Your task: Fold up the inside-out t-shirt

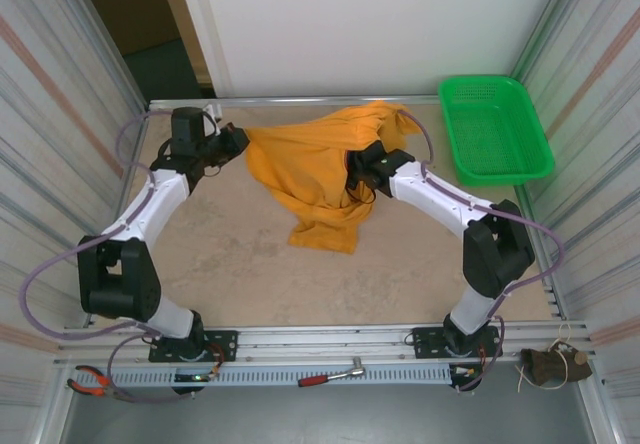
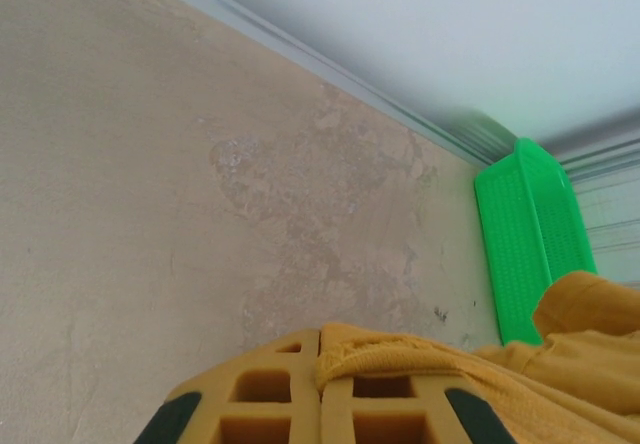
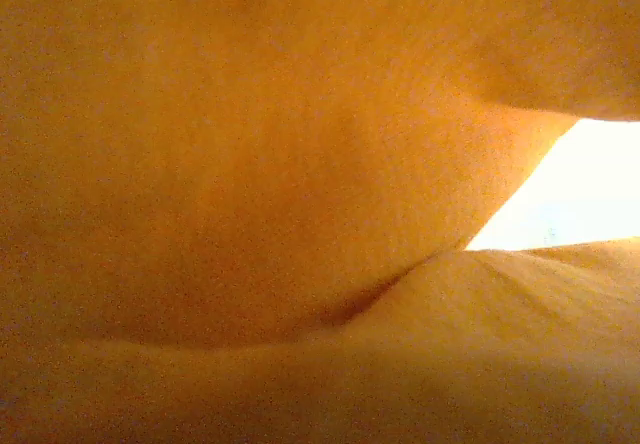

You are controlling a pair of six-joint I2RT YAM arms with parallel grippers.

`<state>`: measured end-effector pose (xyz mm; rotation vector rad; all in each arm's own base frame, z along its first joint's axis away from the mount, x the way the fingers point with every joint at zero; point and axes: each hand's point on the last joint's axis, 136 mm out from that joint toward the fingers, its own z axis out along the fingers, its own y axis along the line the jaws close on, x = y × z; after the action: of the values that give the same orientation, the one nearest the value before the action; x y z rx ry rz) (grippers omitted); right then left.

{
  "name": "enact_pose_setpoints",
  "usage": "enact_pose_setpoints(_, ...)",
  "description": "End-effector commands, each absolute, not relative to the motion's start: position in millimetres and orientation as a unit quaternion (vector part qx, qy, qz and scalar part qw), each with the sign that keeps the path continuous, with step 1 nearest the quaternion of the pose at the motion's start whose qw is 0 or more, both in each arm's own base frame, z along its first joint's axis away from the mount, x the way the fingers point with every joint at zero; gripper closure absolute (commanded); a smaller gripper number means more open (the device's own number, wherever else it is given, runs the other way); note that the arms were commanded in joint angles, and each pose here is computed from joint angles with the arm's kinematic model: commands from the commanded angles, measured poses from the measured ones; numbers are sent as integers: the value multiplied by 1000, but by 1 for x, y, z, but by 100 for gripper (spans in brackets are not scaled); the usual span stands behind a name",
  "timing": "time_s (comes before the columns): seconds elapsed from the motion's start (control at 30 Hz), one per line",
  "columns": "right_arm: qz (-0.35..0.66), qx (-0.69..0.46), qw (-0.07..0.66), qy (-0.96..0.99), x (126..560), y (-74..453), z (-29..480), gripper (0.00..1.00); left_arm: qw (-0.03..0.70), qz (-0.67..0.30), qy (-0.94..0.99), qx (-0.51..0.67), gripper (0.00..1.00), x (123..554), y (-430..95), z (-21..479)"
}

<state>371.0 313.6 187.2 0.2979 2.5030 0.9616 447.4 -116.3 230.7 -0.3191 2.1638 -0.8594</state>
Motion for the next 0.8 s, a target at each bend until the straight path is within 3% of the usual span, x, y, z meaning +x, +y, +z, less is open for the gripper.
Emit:
enact_pose_setpoints(0.0,348,69,234,905,368,300,218,100,383,-320,854,-149,77,465,-87,221)
enact_pose_setpoints(0.03,335,60,231,912,368,299,210,100,386,-331,850,-139,60,464,-91,226)
enact_pose_setpoints(0.1,290,42,220,931,369,292,195,100,406,-354,835,-112,36,455,-98,243)
enact_pose_setpoints(0.2,243,1,207,948,371,290,182,100,426,-367,823,-79,21,427,-105,266)
enact_pose_setpoints(0.43,199,-63,177,962,375,292,168,100,470,-332,817,34,8,366,-140,298)
enact_pose_setpoints(0.57,186,-81,165,965,375,292,162,100,510,-326,794,54,3,357,-142,315)
enact_pose_setpoints(0.77,196,-95,157,963,373,298,163,100,484,-381,767,179,3,357,-217,328)
